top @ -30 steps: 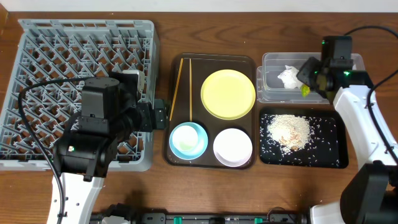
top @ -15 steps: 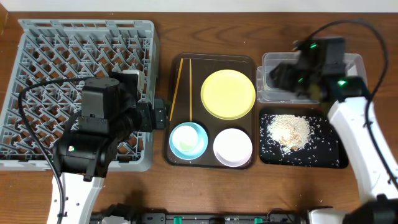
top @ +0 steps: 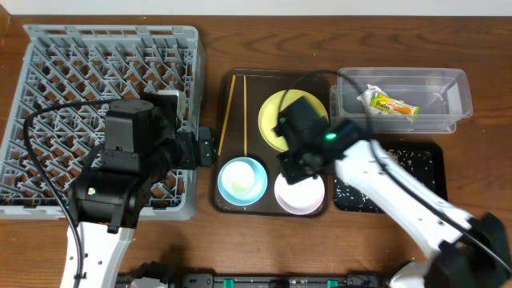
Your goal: Sort waste into correct bins and load items into the dishwasher
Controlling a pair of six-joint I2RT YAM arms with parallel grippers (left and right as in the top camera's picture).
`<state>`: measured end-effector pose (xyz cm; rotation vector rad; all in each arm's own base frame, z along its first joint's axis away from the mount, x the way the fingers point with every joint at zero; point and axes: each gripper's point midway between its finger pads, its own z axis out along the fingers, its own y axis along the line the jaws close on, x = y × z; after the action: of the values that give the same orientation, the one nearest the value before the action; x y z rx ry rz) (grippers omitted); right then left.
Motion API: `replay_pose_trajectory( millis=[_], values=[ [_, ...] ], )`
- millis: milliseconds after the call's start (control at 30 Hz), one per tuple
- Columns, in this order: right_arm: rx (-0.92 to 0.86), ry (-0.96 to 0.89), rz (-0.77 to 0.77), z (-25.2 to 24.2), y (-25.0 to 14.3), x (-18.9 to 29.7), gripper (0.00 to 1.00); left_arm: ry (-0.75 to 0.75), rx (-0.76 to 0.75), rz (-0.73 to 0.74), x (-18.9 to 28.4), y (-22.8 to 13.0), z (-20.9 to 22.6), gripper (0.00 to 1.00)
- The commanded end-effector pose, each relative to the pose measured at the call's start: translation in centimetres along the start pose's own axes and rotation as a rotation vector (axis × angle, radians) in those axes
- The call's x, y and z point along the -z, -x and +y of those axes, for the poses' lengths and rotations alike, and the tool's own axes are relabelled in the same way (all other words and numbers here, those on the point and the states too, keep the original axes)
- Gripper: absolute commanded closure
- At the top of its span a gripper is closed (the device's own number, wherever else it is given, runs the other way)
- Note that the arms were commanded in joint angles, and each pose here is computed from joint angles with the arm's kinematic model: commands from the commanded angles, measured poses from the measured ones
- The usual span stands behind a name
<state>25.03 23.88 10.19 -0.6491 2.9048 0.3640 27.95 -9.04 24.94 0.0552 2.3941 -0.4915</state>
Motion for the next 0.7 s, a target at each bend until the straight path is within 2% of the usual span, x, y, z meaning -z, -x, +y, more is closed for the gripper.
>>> replay_pose_trajectory(
  millis=[0,233,400,567,667],
  values=[
    [0.031,-0.083,0.049,-0.5,-0.7,-2.6,0.66,-0.016,-0.004,-0.010,0.3,0.5,-0.5,0.02],
    [0.158,-0.019,0.173,1.0,-2.4,-6.3,0.58,-0.016,-0.004,-0.010,0.3,0.5,-0.5,0.02],
    [0.040,-0.163,0.229,-1.6,-3.5,-7.3,0.74,-0.016,-0.004,-0.010,0.3,0.5,-0.5,0.02],
    [-0.012,-0.196,0.171,-2.3,-2.2,-7.5,0.78,-0.016,-0.004,-0.010,0.3,0.5,-0.5,0.02],
    [-0.066,-0.200,0.151,-2.3,-1.8,-7.5,0.93,-0.016,-0.003,-0.010,0.3,0.5,-0.5,0.02]
  ],
)
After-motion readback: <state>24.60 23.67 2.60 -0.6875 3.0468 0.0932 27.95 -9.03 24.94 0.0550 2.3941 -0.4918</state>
